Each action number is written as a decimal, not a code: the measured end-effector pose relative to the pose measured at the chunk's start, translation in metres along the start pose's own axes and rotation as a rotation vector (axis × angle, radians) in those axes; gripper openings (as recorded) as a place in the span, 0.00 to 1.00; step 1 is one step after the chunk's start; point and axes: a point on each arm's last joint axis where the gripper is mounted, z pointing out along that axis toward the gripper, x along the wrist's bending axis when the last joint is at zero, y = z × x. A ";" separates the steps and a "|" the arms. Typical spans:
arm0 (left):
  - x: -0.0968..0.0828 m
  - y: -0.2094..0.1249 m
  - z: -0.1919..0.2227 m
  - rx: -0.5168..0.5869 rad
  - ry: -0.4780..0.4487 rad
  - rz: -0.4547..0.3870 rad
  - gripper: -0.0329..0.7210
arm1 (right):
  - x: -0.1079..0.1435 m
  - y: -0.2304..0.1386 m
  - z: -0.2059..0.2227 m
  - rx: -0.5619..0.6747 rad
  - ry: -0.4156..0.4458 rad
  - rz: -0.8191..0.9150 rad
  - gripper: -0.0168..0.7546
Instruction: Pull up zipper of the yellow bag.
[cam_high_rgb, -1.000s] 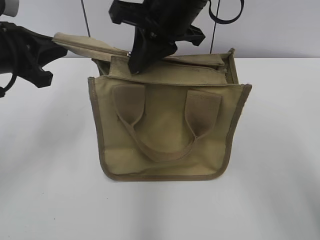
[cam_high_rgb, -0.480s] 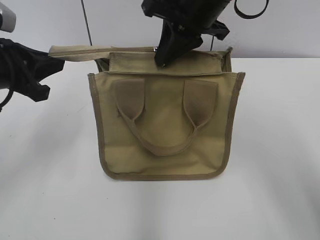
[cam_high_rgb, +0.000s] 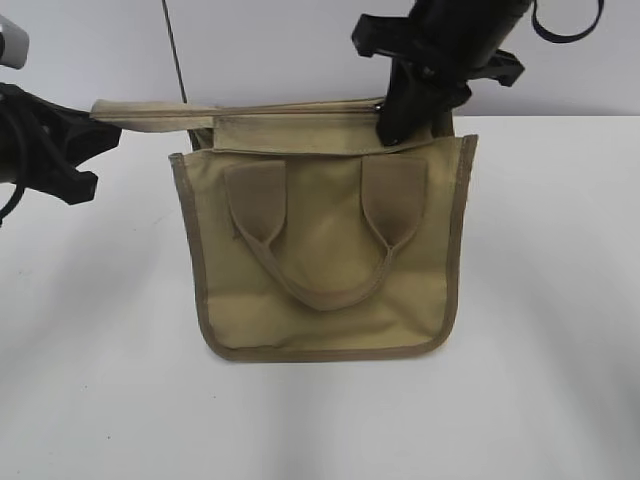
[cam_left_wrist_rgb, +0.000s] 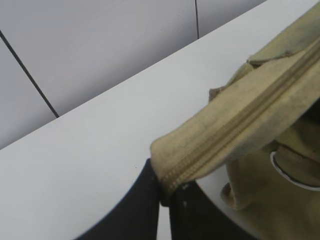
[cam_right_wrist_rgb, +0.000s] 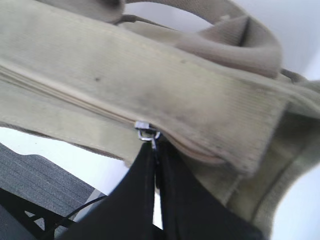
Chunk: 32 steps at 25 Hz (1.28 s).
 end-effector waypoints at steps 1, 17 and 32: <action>0.000 0.000 0.000 0.000 0.000 0.000 0.06 | -0.004 -0.003 -0.003 0.000 -0.010 0.005 0.00; -0.001 0.000 0.000 -0.011 -0.001 -0.094 0.40 | -0.021 -0.008 -0.028 -0.052 -0.008 0.020 0.48; -0.065 -0.010 -0.003 0.375 0.127 -0.392 0.70 | 0.014 -0.050 -0.128 -0.288 -0.186 -0.181 0.78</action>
